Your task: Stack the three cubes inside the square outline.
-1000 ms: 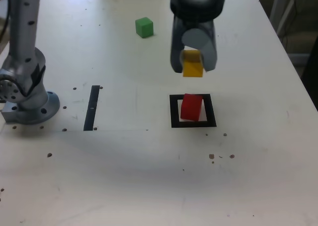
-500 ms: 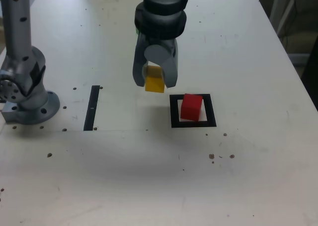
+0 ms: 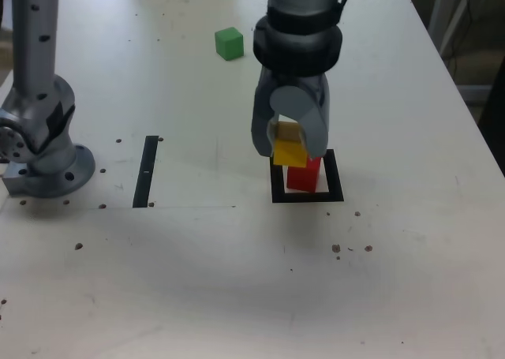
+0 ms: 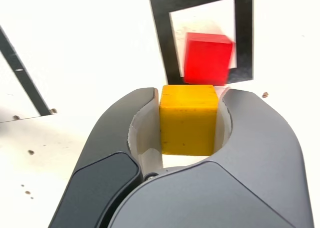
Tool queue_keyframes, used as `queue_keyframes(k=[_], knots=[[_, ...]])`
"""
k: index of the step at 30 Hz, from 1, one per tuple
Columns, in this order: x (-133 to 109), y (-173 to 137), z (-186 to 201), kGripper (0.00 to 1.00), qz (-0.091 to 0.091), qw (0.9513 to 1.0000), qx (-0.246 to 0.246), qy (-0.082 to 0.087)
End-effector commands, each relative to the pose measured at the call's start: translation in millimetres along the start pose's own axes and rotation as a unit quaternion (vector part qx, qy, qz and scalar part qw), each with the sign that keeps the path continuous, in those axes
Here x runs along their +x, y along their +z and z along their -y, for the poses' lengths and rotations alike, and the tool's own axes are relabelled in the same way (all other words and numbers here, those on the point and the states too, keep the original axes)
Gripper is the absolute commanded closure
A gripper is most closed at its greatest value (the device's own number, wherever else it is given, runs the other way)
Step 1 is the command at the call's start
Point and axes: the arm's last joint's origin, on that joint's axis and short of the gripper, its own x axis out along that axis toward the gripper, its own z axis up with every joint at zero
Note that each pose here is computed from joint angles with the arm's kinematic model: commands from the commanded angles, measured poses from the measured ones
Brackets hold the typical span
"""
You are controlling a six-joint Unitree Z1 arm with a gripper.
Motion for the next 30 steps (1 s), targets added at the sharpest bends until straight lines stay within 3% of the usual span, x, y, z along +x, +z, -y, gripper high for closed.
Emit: queue_keyframes(k=[1, 11, 21, 30], knots=[[2.9, 4.3, 0.7, 1.00, -0.004, 1.0000, 0.000, 0.004], [7.7, 11.2, -2.0, 1.00, -0.003, 0.9998, -0.003, 0.020], [17.1, 17.5, -4.3, 1.00, -0.003, 0.9997, -0.005, 0.023], [21.6, 19.3, -6.3, 0.89, -0.010, 0.9995, -0.008, 0.028]])
